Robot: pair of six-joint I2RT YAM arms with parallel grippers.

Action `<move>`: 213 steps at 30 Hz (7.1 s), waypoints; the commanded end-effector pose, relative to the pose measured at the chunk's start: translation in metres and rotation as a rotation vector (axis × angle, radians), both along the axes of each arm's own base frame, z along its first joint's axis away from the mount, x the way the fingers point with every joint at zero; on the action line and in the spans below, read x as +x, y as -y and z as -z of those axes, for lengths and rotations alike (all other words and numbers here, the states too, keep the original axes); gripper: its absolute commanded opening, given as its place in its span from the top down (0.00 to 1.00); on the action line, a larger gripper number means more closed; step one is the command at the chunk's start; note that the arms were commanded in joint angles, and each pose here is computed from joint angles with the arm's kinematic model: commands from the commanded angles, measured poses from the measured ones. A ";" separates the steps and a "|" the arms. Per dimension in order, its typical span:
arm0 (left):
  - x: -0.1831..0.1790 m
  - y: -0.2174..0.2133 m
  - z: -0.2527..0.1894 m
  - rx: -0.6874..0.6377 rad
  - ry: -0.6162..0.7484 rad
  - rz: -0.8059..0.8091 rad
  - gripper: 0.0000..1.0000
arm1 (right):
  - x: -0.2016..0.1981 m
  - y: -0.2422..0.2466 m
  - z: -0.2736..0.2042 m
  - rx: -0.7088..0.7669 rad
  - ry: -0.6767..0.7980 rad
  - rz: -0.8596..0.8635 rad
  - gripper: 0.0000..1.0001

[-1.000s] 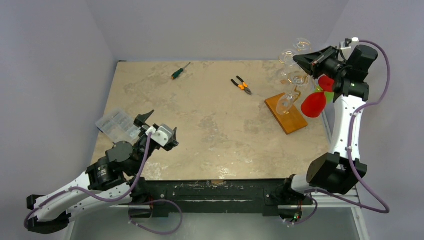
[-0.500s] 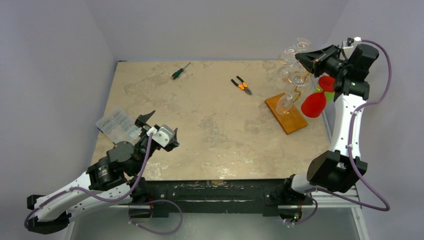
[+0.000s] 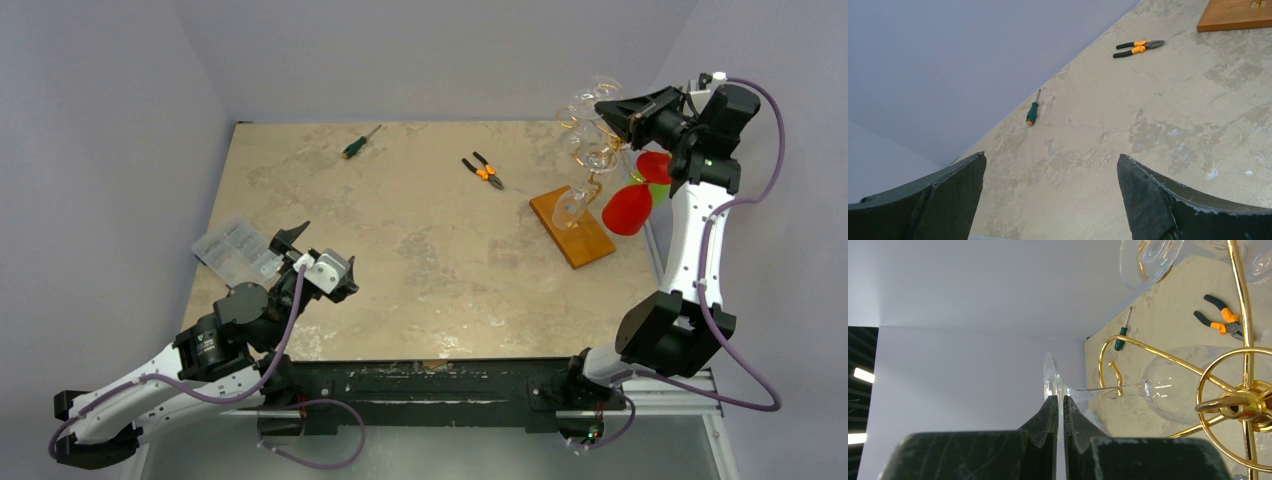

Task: Place the wine glass upside down on the wine glass rack
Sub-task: Turn the wine glass upside down at the wine rack, then reset both arms

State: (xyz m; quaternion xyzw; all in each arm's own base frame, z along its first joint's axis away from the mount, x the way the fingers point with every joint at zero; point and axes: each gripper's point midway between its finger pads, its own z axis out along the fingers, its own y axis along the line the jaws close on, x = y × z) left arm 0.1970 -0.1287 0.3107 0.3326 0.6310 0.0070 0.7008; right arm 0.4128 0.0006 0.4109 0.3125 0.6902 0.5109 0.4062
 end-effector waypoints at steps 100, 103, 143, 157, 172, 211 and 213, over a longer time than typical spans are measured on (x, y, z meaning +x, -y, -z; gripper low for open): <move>0.006 -0.001 -0.001 -0.033 -0.007 -0.011 0.00 | 0.002 -0.014 -0.006 -0.067 0.054 -0.049 0.98; 0.006 -0.001 -0.001 -0.033 -0.007 -0.011 0.00 | 0.003 -0.012 -0.003 -0.065 0.046 -0.048 0.97; 0.007 0.001 0.000 -0.028 -0.009 -0.010 0.00 | 0.018 -0.003 0.012 -0.064 0.008 -0.039 0.86; 0.006 -0.001 -0.001 -0.034 -0.005 -0.011 0.00 | 0.014 -0.005 0.001 -0.094 0.039 -0.045 0.66; 0.003 -0.007 -0.006 -0.063 0.013 -0.014 0.00 | 0.000 0.006 -0.032 -0.208 0.149 -0.002 0.51; 0.006 -0.020 -0.008 -0.178 -0.007 -0.053 0.00 | -0.112 -0.010 -0.134 -0.459 0.609 -0.198 0.39; 0.006 -0.020 -0.008 -0.179 -0.007 -0.054 0.00 | -0.117 -0.014 -0.139 -0.472 0.627 -0.204 0.38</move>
